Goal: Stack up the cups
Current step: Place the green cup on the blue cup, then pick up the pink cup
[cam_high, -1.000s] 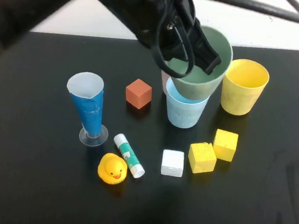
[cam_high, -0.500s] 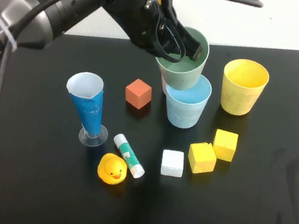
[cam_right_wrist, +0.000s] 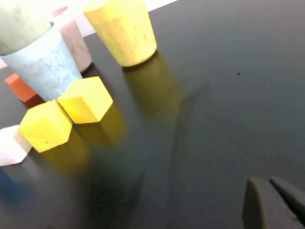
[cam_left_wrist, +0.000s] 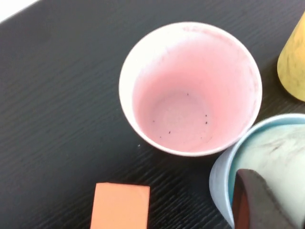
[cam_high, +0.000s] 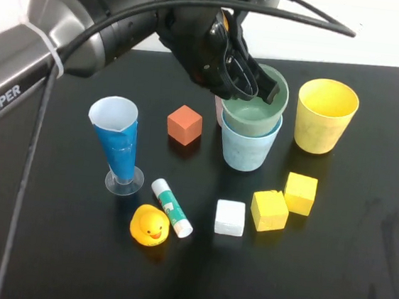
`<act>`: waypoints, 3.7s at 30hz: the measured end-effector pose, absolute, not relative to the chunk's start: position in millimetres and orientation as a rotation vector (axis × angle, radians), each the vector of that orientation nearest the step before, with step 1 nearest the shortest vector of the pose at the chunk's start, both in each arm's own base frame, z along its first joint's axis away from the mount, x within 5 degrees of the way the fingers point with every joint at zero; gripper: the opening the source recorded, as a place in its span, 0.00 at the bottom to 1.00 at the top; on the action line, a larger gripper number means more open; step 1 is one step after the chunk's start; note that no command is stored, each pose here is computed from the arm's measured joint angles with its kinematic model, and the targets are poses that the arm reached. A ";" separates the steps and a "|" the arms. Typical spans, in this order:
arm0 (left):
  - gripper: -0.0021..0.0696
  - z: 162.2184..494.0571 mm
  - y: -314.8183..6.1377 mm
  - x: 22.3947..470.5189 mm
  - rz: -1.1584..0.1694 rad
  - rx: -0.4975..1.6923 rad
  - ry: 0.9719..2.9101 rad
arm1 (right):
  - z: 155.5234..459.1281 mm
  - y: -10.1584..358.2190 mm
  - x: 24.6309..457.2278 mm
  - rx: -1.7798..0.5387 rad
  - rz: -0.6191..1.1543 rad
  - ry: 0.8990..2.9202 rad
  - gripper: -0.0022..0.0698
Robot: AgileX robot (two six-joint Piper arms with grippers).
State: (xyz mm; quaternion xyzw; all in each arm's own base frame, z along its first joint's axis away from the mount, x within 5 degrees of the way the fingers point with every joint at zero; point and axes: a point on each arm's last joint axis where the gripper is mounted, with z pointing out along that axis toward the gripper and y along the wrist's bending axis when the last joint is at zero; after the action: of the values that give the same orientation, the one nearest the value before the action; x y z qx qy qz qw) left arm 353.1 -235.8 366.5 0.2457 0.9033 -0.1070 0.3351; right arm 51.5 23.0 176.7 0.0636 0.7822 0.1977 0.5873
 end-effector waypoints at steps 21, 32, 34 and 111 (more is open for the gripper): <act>0.05 442.0 -188.5 295.6 -0.169 0.688 2.221 | 215.0 26.9 46.3 0.010 0.427 1.715 0.03; 0.03 418.2 -127.6 198.0 -0.238 0.646 2.262 | 290.5 35.2 72.2 -0.400 0.290 1.916 0.03; 0.03 405.8 -113.9 177.3 -0.255 0.605 2.289 | 296.0 36.8 78.2 -0.508 0.263 1.939 0.03; 0.03 339.4 -54.2 100.3 -0.299 0.412 2.114 | 333.2 184.4 448.0 -1.226 0.408 2.074 0.54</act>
State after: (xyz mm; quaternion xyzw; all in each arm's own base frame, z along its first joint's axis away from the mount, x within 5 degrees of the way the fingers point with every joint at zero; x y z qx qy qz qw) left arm 100.3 -54.2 339.4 0.1679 0.8608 -0.1216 0.4648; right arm 448.0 184.4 333.2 -0.4716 0.7976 0.1570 0.3417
